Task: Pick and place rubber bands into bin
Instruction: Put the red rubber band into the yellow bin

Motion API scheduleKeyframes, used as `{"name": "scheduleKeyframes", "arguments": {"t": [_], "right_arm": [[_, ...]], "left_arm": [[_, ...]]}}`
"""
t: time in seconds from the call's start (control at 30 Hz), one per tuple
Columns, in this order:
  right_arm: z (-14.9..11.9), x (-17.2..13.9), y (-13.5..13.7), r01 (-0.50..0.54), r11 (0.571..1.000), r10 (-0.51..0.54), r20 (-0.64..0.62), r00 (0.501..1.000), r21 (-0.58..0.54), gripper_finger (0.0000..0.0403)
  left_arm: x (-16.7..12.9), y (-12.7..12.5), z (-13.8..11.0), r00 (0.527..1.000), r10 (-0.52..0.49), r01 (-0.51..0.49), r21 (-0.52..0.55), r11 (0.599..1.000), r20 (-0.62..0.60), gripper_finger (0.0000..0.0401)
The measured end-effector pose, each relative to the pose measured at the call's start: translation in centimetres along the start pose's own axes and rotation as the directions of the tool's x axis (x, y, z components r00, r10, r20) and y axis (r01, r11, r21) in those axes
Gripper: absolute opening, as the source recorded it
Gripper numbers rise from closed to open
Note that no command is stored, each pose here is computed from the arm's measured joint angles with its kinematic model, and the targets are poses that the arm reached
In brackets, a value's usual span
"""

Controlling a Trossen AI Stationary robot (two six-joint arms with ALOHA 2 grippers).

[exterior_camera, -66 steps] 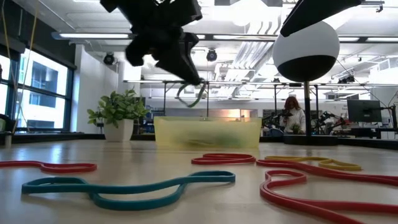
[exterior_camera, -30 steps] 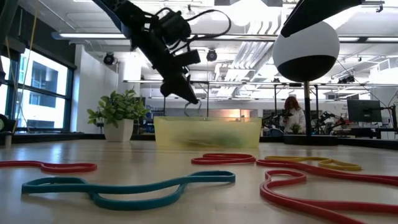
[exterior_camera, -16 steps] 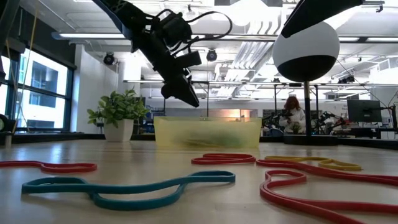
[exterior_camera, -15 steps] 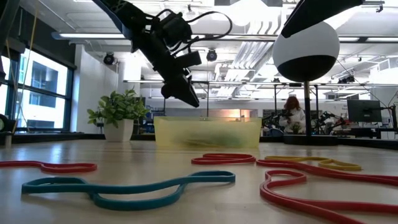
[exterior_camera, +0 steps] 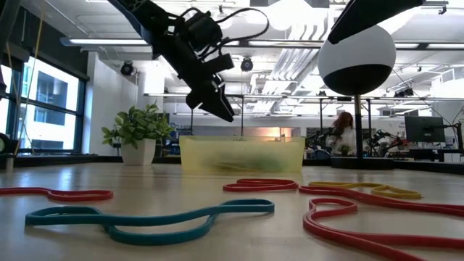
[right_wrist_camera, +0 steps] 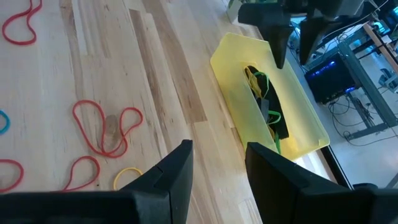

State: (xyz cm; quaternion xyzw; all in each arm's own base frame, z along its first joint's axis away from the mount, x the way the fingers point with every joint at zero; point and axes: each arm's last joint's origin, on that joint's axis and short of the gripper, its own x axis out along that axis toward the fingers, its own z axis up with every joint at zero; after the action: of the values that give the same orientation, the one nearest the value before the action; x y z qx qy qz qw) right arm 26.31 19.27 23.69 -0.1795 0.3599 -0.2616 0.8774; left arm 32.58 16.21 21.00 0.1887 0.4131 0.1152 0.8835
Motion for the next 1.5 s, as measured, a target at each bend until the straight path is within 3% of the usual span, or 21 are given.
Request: {"name": "scheduleKeyframes", "arguments": {"t": [0.17,0.33,0.47,0.6,0.7,1.0,1.13,1.3,1.5], "right_arm": [[0.0,0.0,0.0,0.005,1.000,-0.005,0.005,1.000,-0.001,0.0138],[0.0,0.0,0.0,0.003,1.000,-0.003,0.002,1.000,-0.003,0.0138],[0.0,0.0,0.0,0.004,1.000,-0.004,0.002,1.000,-0.004,0.0138],[0.0,0.2,0.0,0.002,1.000,-0.002,-0.008,1.000,-0.004,0.0138],[0.0,1.0,0.0,-0.035,0.999,0.032,-0.076,0.997,-0.038,0.0138],[0.4,4.1,-0.1,-0.102,0.989,0.079,-0.202,0.976,-0.103,0.0138],[1.7,5.6,-0.1,-0.224,0.970,0.202,-0.191,0.960,-0.097,0.0138],[3.5,7.7,-0.5,-0.427,0.903,0.413,-0.175,0.894,-0.053,0.0138],[2.9,11.1,-0.3,-0.493,0.869,0.483,-0.276,0.831,0.038,0.0138]], "left_arm": [[-1.7,0.0,0.0,0.999,-0.031,0.032,0.010,0.999,-0.025,0.0216],[-4.7,-1.1,-0.1,0.970,-0.242,0.241,-0.029,0.970,-0.030,0.0204],[-6.3,-4.1,-0.1,0.910,-0.392,0.386,-0.069,0.920,-0.136,0.0190],[-7.4,-7.6,0.5,0.865,-0.432,0.436,-0.044,0.899,-0.256,0.0175],[-8.2,-10.5,1.4,0.858,-0.421,0.441,0.001,0.898,-0.295,0.0166],[-12.2,-19.6,3.4,0.914,-0.292,0.354,0.206,0.912,-0.282,0.0155],[-14.2,-23.3,3.0,0.952,-0.208,0.267,0.274,0.924,-0.226,0.0154],[-16.6,-26.8,2.1,0.990,-0.088,0.120,0.317,0.941,-0.114,0.0150],[-18.7,-29.7,0.0,1.000,0.011,-0.011,0.298,0.955,0.002,0.0151]]}}
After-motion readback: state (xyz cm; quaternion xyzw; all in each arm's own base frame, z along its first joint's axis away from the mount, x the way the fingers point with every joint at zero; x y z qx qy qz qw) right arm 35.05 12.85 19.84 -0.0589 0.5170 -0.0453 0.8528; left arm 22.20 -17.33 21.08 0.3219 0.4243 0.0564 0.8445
